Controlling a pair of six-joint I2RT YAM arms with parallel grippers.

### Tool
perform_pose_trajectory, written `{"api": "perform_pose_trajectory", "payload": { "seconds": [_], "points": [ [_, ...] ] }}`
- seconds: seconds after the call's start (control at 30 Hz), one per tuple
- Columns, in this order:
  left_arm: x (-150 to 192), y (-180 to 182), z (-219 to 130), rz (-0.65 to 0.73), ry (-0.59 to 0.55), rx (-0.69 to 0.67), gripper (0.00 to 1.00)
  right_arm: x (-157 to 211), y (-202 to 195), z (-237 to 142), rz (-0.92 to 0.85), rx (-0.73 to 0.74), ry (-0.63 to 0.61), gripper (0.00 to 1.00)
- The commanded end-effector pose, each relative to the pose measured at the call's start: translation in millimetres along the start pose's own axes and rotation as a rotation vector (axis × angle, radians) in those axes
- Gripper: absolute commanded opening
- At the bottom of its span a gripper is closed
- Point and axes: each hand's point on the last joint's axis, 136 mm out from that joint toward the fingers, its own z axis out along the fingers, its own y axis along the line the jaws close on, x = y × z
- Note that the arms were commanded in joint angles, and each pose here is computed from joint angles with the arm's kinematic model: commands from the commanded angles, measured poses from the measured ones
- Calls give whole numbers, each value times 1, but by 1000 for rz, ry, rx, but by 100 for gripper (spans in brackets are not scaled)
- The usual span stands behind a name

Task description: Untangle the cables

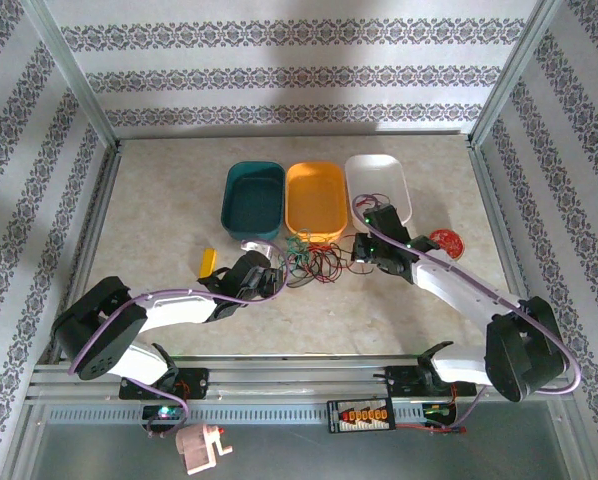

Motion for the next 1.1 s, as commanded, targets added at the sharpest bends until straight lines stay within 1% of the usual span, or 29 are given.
{"api": "perform_pose_trajectory", "payload": {
  "seconds": [0.0, 0.03, 0.1, 0.13, 0.2, 0.27, 0.33, 0.4, 0.5, 0.63, 0.73, 0.8, 0.87, 0.93, 1.0, 1.03, 1.07],
  "points": [
    [1, -5, -2, 25, 17, 39, 48, -14, -6, -12, -3, 19, -61, 0],
    [-1, -11, -3, 36, 16, 71, 50, -14, -6, -13, -10, 17, -60, 0],
    [-5, -27, -8, 56, 11, 155, 58, -14, -3, -13, -29, 7, -54, 0],
    [-8, -34, -10, 60, 7, 188, 60, -13, -2, -12, -35, 3, -49, 0],
    [-15, -49, -15, 69, -2, 261, 70, -11, 0, -10, -39, -4, -37, 0],
    [-21, -60, -18, 75, -8, 302, 78, -9, 2, -8, -41, -9, -28, 0],
    [-30, -63, -15, 66, -22, 296, 84, -7, 5, -8, -47, -21, -24, 0],
    [-39, -61, -9, 50, -52, 260, 89, -7, 9, -8, -56, -32, -23, 0],
    [-52, -49, 6, 21, -82, 151, 90, -6, 11, -9, -62, -38, -24, 0],
    [-69, -42, 24, -43, -128, 94, 89, -4, 12, -10, -70, -49, -22, 0],
    [-72, -34, 37, -74, -123, 33, 83, -2, 12, -12, -74, -54, -21, 0],
    [-71, -28, 42, -83, -123, 0, 76, -1, 12, -14, -76, -58, -25, 0],
    [-71, -19, 45, -120, -135, -28, 68, -1, 12, -16, -79, -60, -30, 0],
    [-72, -9, 46, -192, -157, -20, 57, -1, 10, -18, -81, -52, -37, 0],
    [-71, 3, 48, -276, -174, -1, 39, -1, 6, -20, -78, -41, -48, 0],
    [-71, 6, 50, -302, -177, 6, 33, -2, 4, -21, -75, -34, -53, 0],
    [-69, 9, 51, -316, -175, 5, 24, -3, 2, -22, -69, -29, -62, 0]
  ]
}}
